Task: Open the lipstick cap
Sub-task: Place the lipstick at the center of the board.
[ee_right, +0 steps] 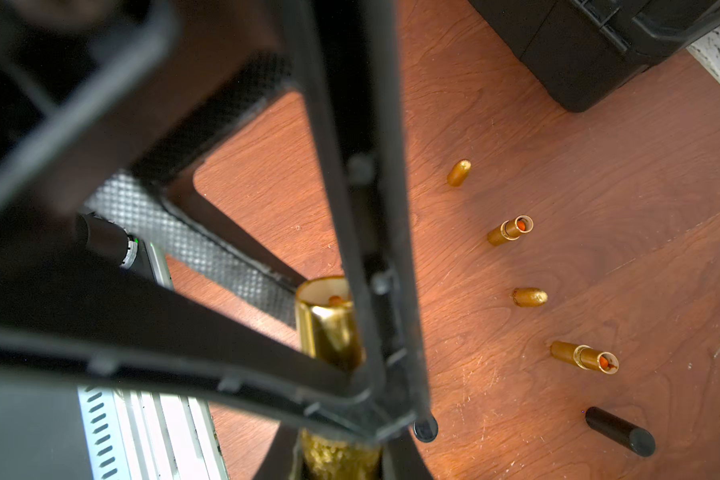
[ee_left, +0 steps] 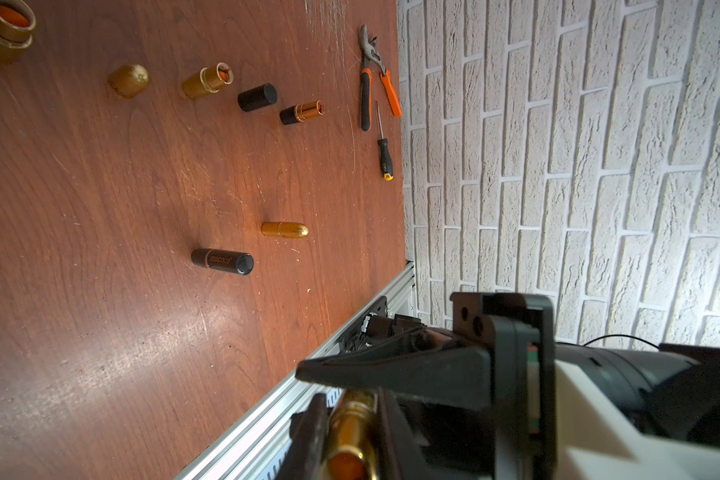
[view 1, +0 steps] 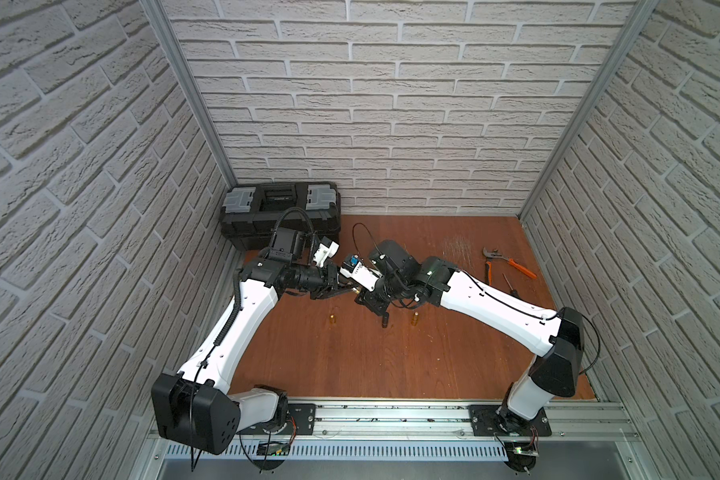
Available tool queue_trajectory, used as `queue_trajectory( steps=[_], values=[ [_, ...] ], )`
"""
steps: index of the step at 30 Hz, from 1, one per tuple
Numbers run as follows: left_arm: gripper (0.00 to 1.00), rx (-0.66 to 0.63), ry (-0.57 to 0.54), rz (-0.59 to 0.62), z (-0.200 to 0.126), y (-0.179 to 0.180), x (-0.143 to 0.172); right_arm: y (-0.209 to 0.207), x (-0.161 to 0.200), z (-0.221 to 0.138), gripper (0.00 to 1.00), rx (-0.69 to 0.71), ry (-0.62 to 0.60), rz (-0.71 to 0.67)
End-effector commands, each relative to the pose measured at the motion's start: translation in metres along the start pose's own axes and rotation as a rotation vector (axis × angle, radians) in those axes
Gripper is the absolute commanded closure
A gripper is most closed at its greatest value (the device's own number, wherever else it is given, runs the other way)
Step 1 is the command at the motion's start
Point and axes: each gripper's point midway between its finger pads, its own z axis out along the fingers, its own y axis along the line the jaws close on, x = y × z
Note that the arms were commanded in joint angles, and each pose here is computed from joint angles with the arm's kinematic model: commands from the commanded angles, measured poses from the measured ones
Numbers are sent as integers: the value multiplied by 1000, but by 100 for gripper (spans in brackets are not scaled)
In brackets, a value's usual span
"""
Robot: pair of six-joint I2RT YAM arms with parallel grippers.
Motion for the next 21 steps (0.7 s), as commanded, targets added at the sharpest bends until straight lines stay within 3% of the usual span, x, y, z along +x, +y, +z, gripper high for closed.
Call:
queue_trajectory(
  steps=[1,10,13,21],
  values=[
    [80,-18,13,11,0,2,2,-3,-18,-9,96,30,-59,-22],
    [82,-74,-63,9,-20,8,-14,-23,-16,-30,87,150,-26,-50],
    [81,-86,-79,13,-23,11,-18,-23,-15,-36,76,138,-26,-40],
    [81,-64,-124,-10,-34,12,-29,-26,-7,-36,75,152,-5,-26]
  ],
)
